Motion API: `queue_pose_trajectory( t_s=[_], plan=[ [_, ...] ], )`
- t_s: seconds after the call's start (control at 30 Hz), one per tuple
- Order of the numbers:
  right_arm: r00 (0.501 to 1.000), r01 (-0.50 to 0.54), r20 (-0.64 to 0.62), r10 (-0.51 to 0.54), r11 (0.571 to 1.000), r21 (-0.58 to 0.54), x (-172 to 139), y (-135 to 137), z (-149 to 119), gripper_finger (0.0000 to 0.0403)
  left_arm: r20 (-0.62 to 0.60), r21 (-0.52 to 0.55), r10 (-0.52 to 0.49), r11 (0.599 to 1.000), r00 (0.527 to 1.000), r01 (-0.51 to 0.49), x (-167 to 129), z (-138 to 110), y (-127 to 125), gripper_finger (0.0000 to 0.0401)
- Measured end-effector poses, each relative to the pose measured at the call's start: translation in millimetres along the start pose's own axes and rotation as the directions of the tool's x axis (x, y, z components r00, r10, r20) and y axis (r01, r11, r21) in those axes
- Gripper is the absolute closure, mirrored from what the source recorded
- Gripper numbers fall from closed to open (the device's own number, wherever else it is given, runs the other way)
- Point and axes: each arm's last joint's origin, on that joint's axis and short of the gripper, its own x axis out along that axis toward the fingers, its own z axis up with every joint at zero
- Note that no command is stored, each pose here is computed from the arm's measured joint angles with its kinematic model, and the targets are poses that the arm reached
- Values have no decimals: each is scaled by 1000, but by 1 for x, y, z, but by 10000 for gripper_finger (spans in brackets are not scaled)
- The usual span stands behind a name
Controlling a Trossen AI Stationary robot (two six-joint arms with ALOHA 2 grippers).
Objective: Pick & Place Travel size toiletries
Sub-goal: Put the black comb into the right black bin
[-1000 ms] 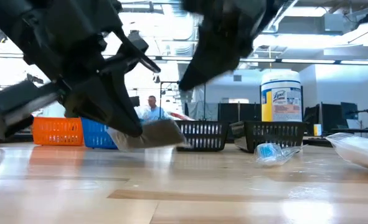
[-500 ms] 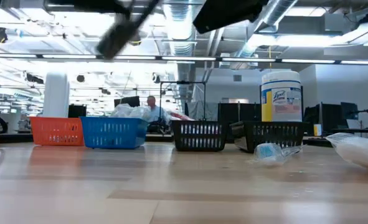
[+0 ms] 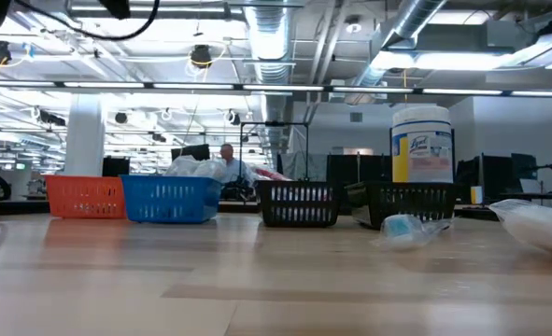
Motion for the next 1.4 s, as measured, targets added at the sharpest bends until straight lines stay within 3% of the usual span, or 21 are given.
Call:
queue_pose_trajectory(
  t_s=[0.13, 0.27, 0.5, 0.83, 0.97, 1.1, 1.4],
  plan=[
    [985, -49, 167, 39, 997, 55, 6, -4, -9, 246, 20, -69, 6, 998, 1000, -5, -5, -4, 8, 401],
    [936, -144, 342, 88, 979, 144, 10, -18, -29, 254, 19, -93, -27, 995, 999, 29, -6, -5, 7, 401],
    [872, -174, 484, 73, 970, 167, 15, -41, -39, 263, 30, -109, -15, 994, 999, 18, -2, -2, 10, 401],
    [833, -139, 551, 56, 984, 110, 12, -40, -7, 269, 135, -164, -130, 975, 982, 151, 29, 26, 27, 401],
    [869, -108, 488, 84, 994, 22, 15, -39, 14, 263, 86, -152, -158, 974, 984, 170, 34, 26, 26, 401],
    [887, -126, 458, 61, 986, 113, 21, -53, 42, 258, 38, -166, -185, 968, 982, 189, 36, 23, 25, 401],
    [903, -221, 394, 171, 971, 86, 28, -55, 39, 270, 36, -147, -225, 963, 974, 228, 34, 22, 18, 401]
  ],
)
